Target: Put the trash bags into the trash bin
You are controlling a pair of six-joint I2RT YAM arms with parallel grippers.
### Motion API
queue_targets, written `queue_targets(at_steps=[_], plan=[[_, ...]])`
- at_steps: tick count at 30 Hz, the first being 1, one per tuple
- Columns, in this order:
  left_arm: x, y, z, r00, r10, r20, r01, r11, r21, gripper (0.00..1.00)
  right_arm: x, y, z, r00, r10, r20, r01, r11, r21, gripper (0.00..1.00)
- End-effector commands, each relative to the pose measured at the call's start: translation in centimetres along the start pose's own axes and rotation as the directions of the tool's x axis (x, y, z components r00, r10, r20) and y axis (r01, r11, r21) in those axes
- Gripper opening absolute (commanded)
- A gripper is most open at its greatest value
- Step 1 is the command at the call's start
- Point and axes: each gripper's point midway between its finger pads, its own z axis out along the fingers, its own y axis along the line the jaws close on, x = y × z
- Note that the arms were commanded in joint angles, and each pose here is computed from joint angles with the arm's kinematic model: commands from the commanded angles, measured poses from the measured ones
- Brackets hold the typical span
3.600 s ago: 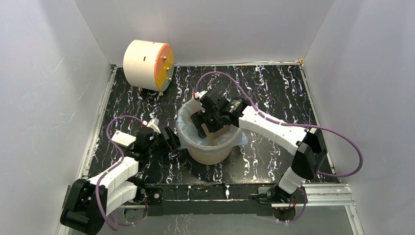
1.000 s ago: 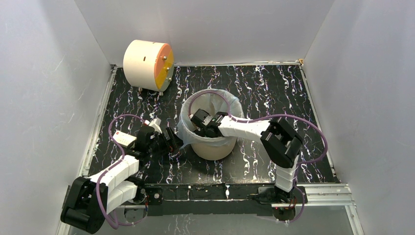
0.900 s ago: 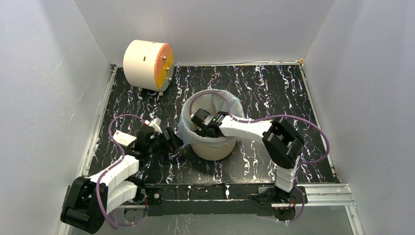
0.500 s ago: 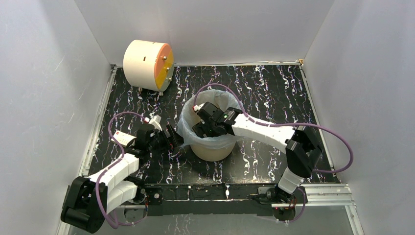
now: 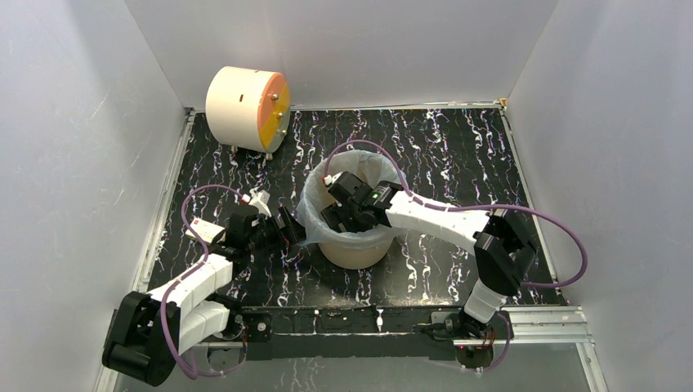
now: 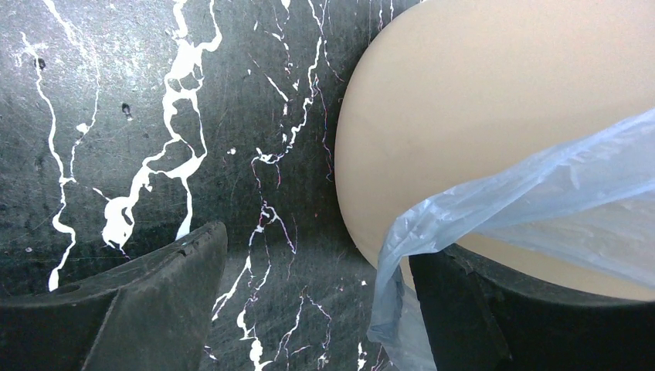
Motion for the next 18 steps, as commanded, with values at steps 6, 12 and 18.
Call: queue_targets(at_steps=[6,12,18], plan=[[-0.1,-0.4,-0.1,1.0,0.018,0.0,-0.018,1.0,0.021,0.84,-5.2,1.3,-4.7,0.981,0.051,0.186,-0.04,0.997,-0.063,0.9],[-0.3,-0.7,-0.2,1.0,0.025,0.0,-0.025,0.999,0.025,0.84,-5.3,1.1,-6.3,0.975,0.045,0.219,-0.03,0.997,-0.067,0.91],[-0.3,-0.7,-0.2,0.999,0.032,-0.005,-0.031,0.999,0.023,0.84,-4.2,3.8,-7.2,0.989,-0.024,0.148,0.056,0.974,-0.221,0.91]])
